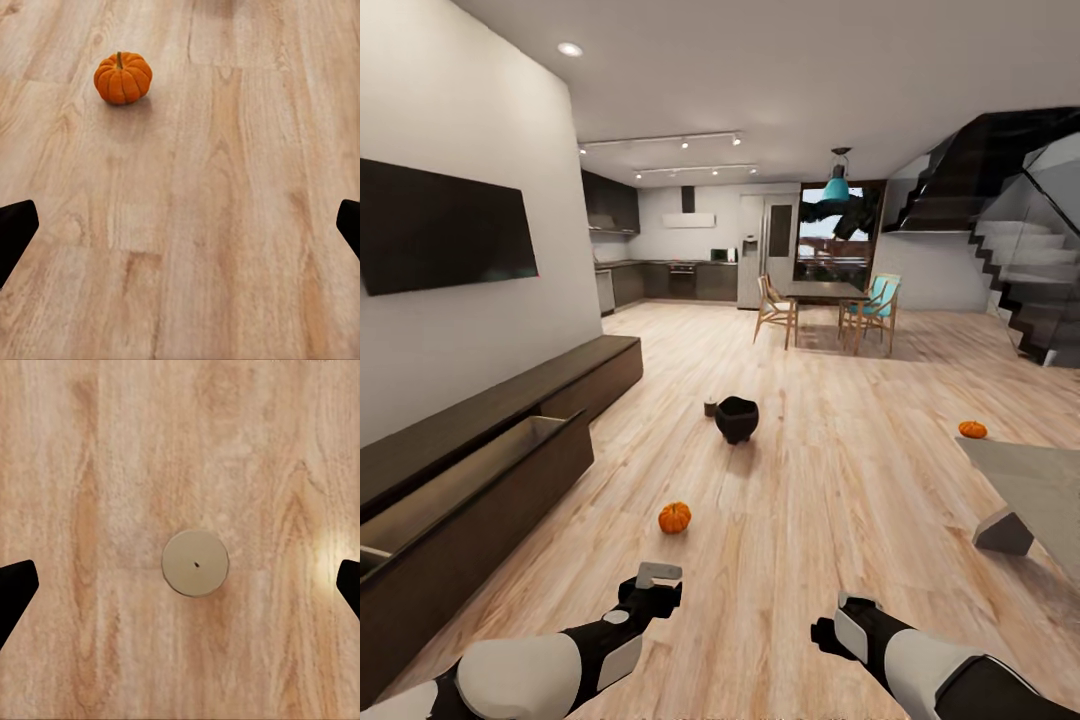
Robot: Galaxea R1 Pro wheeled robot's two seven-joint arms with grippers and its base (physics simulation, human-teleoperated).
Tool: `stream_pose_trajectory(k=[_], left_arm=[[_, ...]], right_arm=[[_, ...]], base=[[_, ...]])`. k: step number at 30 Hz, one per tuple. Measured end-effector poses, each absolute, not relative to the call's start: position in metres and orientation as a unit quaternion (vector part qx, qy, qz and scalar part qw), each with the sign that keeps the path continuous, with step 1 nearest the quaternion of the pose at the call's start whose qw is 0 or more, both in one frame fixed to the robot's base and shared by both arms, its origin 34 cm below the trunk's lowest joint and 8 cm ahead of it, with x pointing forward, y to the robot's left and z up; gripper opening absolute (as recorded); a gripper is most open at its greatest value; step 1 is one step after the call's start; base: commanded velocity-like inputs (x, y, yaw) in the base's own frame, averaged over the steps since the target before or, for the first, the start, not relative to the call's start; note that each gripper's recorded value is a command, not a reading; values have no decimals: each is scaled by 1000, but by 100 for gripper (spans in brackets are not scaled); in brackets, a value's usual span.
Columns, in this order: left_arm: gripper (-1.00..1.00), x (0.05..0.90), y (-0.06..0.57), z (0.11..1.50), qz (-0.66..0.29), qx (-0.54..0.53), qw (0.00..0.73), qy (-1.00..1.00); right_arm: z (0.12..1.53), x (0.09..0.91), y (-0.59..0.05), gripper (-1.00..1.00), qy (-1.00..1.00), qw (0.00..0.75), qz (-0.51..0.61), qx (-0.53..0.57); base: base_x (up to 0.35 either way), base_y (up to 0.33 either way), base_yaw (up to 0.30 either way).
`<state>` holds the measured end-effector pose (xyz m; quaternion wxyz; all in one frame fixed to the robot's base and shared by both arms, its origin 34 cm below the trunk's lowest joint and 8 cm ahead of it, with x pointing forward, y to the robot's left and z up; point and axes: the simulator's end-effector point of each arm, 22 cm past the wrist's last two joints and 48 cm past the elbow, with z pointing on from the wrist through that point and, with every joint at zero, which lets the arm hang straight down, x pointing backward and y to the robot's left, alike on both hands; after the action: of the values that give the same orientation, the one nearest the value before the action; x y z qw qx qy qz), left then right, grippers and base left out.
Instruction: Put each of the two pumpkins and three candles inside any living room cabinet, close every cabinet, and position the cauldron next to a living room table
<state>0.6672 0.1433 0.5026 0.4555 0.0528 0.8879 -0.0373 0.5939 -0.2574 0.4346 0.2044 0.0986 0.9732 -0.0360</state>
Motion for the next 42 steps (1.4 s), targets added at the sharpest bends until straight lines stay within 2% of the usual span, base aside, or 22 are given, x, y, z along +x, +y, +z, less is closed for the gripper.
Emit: stream_pose_trajectory(k=[19,30,42], left_arm=[[100,659,144,462,-36,53,456,888],[100,653,143,438,-36,53,455,888],[100,646,141,411,-38,53,455,888]], right_arm=[[393,583,-257,100,975,199,-45,90],[362,554,-262,100,985,144,-58,80],[334,546,-257,100,986,139,-51,78]], base=[[0,0,-1],[0,0,0],[0,0,0]])
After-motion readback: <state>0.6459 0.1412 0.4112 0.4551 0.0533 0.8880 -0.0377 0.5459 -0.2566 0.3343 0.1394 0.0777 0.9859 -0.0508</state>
